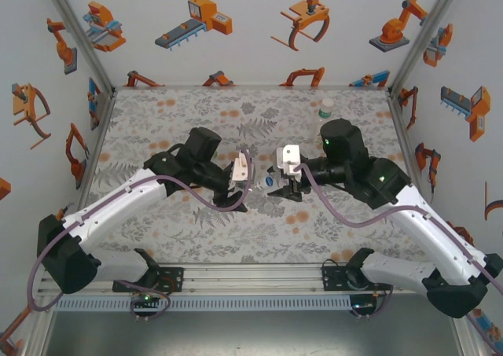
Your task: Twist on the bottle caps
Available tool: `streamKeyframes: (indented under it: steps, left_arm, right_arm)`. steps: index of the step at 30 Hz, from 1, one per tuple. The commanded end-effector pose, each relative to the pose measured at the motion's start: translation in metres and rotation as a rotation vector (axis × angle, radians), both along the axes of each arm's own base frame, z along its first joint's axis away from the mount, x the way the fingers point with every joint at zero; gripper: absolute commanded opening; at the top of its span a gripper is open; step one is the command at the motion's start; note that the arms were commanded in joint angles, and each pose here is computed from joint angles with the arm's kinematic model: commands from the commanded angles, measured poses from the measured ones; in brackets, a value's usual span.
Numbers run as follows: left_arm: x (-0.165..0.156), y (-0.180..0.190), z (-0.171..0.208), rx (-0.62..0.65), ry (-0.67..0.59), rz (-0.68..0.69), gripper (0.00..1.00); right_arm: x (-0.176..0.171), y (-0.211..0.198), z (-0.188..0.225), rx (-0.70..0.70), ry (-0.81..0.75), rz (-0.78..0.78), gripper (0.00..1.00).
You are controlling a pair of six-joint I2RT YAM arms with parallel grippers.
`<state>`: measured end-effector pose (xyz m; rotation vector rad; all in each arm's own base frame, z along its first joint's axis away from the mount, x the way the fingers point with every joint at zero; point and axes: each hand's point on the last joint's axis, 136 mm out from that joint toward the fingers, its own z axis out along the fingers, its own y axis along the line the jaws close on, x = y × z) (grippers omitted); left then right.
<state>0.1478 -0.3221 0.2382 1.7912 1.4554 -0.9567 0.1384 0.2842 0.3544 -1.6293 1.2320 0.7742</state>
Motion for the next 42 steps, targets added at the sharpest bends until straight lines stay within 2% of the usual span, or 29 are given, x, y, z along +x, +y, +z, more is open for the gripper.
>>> streamKeyframes:
  steps: [1, 15, 22, 27, 34, 39, 42]
  left_arm:
    - [-0.006, -0.002, 0.012, -0.032, -0.005, -0.046, 0.00]
    - [-0.006, -0.002, 0.013, -0.035, -0.005, -0.049, 0.00]
    - [-0.006, -0.002, 0.013, -0.035, -0.007, -0.048, 0.00]
    - [-0.005, -0.001, 0.015, -0.039, -0.023, -0.039, 0.00]
    - [0.009, 0.003, 0.022, -0.078, -0.126, 0.046, 0.00]
    - [0.024, 0.007, 0.029, -0.106, -0.211, 0.141, 0.00]
    - [0.037, 0.011, 0.030, -0.101, -0.251, 0.213, 0.00]
  right_arm:
    - [-0.008, 0.002, 0.015, 0.034, -0.046, 0.050, 0.51]
    - [-0.005, 0.007, 0.009, 0.024, -0.034, 0.057, 0.45]
    - [-0.005, 0.008, 0.007, 0.021, -0.030, 0.056, 0.35]
    - [-0.005, 0.008, 0.004, 0.016, 0.009, 0.047, 0.23]
    - [0.013, 0.014, 0.006, 0.091, 0.215, -0.120, 0.00]
    - [0.036, 0.017, 0.009, 0.229, 0.448, -0.311, 0.00]
    - [0.056, 0.012, 0.008, 0.317, 0.618, -0.476, 0.00]
